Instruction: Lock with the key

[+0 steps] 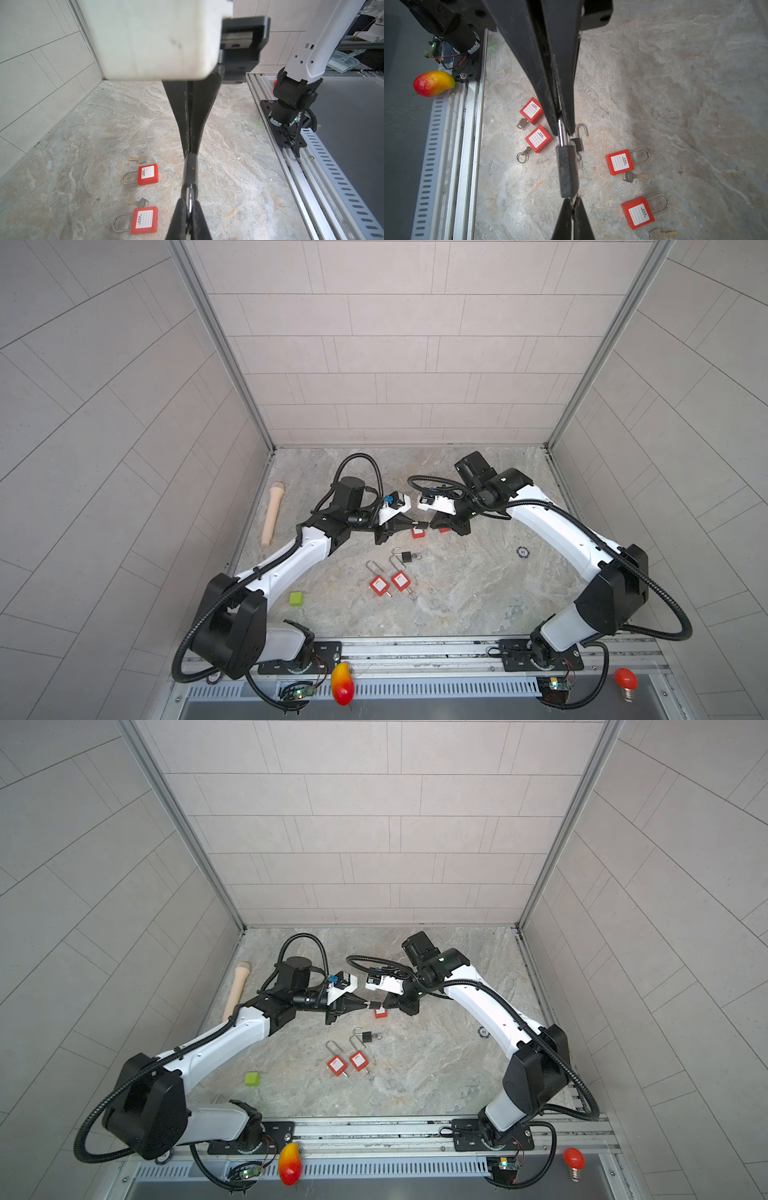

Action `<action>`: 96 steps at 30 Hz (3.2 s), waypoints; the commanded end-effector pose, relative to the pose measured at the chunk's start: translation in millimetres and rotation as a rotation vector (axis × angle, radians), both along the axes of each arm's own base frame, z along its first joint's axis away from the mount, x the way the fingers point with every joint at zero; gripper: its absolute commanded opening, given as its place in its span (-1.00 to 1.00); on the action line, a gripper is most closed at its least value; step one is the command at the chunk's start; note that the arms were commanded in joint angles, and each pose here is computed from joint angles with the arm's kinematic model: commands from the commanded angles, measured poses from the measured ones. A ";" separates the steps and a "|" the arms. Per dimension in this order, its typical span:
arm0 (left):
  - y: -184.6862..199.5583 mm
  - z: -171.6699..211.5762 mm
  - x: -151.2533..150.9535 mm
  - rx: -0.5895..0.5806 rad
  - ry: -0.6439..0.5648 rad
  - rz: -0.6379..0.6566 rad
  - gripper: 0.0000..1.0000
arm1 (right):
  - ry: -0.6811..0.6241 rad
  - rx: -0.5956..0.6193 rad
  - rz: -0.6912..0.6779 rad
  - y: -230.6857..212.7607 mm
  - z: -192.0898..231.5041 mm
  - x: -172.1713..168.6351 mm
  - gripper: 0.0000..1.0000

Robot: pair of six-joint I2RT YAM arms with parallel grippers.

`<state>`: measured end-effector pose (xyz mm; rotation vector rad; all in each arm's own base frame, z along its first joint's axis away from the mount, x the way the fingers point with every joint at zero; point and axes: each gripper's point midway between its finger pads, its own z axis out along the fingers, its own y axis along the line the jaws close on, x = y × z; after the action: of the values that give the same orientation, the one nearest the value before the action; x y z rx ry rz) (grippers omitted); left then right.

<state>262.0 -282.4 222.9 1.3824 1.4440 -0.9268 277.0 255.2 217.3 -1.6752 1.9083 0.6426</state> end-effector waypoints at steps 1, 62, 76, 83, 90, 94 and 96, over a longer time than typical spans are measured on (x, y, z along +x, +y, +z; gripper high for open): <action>-3.4 22.3 -4.6 -0.030 -0.069 -0.045 -1.00 | -0.011 -0.026 0.011 -2.2 -1.2 1.1 -1.00; 72.0 -137.9 63.0 0.926 0.566 -0.038 -1.00 | -0.125 -0.055 -0.754 -72.7 -58.4 53.5 -1.00; 58.9 -160.7 68.6 1.027 0.543 -0.057 -0.96 | -0.067 -0.047 -0.751 -54.8 -77.8 41.2 -1.00; 53.8 -176.1 78.8 1.095 0.493 -0.020 -0.90 | -0.036 -0.024 -0.774 -44.3 -82.5 41.7 -1.00; 51.8 -186.1 96.5 1.154 0.414 0.047 -0.66 | -0.038 0.029 -0.808 -34.1 -83.2 42.7 -1.00; 46.6 -186.1 104.2 1.141 0.385 0.068 -0.49 | -0.031 0.042 -0.826 -28.1 -87.1 41.2 -1.00; 44.4 -182.4 110.1 1.132 0.363 0.088 -0.45 | -0.035 0.034 -0.842 -28.2 -88.5 41.6 -1.00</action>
<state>361.3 -234.7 37.3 1.9566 2.5032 -0.2924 313.4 226.1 129.3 -0.7881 2.2861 0.3040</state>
